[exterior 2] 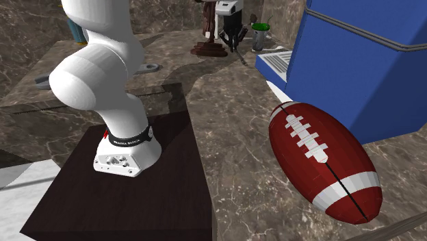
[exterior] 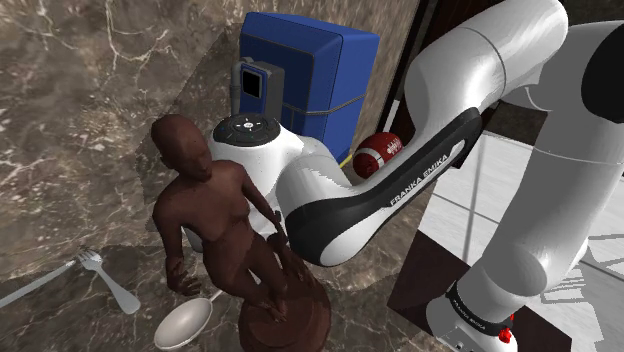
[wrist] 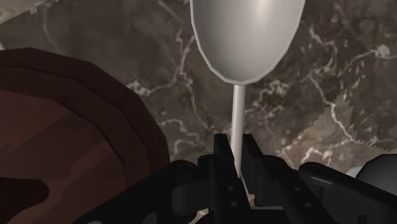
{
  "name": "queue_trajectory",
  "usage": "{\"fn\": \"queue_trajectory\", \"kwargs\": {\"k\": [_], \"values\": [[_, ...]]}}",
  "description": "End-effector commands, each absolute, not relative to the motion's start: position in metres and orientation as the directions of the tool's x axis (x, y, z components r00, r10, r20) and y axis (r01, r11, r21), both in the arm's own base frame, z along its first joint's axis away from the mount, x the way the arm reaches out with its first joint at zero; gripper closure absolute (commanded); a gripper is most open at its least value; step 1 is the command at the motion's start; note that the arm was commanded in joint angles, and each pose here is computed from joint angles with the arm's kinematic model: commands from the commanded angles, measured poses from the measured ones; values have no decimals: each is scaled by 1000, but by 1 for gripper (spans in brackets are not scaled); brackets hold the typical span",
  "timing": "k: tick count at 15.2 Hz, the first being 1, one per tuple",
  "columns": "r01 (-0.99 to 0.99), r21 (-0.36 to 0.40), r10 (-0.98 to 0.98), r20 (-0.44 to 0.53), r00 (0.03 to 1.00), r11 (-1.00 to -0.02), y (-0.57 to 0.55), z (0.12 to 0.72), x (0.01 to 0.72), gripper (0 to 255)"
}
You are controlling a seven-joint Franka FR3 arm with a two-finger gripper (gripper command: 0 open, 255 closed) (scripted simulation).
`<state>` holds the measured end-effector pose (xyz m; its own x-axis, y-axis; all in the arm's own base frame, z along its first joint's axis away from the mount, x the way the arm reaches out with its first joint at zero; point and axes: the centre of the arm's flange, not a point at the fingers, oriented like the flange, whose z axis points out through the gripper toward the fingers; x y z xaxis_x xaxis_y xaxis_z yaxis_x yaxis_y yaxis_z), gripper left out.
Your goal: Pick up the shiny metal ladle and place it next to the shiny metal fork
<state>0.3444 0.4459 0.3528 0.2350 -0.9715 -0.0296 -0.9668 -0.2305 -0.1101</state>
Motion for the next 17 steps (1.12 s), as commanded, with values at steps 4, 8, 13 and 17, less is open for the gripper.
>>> {"fn": "queue_trajectory", "kwargs": {"k": [4,8,13,17], "values": [[-967,-104,-971,-26,238,-234,445,350,342,255],[-967,-104,-971,-26,238,-234,444,348,342,0],[-967,-104,-971,-26,238,-234,444,376,340,0],[-967,-104,-971,-26,238,-234,443,399,338,0]]}}
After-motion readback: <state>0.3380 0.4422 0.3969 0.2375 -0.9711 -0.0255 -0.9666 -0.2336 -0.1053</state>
